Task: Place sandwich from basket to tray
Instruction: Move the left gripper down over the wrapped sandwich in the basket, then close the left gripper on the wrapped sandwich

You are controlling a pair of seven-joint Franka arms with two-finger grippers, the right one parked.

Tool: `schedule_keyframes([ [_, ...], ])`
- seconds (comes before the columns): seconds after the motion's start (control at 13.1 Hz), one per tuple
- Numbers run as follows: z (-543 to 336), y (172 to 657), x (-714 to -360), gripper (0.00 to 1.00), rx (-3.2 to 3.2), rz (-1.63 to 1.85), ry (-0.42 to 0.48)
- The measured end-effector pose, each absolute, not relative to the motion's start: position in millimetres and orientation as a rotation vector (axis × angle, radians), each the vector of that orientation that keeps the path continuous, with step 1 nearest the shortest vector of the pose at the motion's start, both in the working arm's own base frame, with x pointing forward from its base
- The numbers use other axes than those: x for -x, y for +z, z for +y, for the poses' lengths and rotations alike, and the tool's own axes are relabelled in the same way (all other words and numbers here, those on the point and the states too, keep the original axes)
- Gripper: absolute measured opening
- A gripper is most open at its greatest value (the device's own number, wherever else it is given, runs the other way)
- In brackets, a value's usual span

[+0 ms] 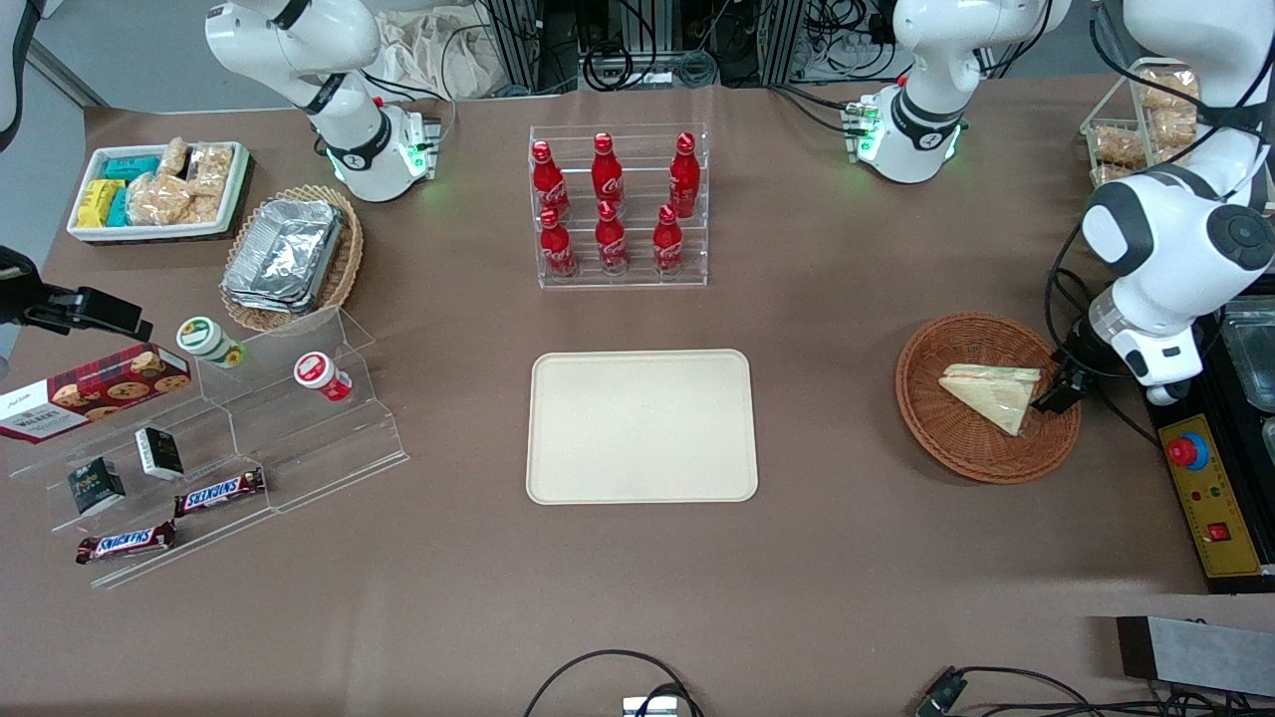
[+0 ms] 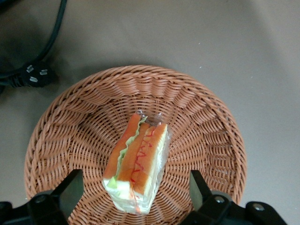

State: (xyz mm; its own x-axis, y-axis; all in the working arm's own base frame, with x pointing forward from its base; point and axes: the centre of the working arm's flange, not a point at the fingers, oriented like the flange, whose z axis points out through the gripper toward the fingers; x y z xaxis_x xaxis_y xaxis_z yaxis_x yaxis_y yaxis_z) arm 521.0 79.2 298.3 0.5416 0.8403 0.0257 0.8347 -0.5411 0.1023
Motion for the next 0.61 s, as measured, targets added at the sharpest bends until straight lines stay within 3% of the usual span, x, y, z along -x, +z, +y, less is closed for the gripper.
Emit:
schedule_keyframes([
  [0.61,75,257,-524,1.0,-2.651,1.503,0.079],
])
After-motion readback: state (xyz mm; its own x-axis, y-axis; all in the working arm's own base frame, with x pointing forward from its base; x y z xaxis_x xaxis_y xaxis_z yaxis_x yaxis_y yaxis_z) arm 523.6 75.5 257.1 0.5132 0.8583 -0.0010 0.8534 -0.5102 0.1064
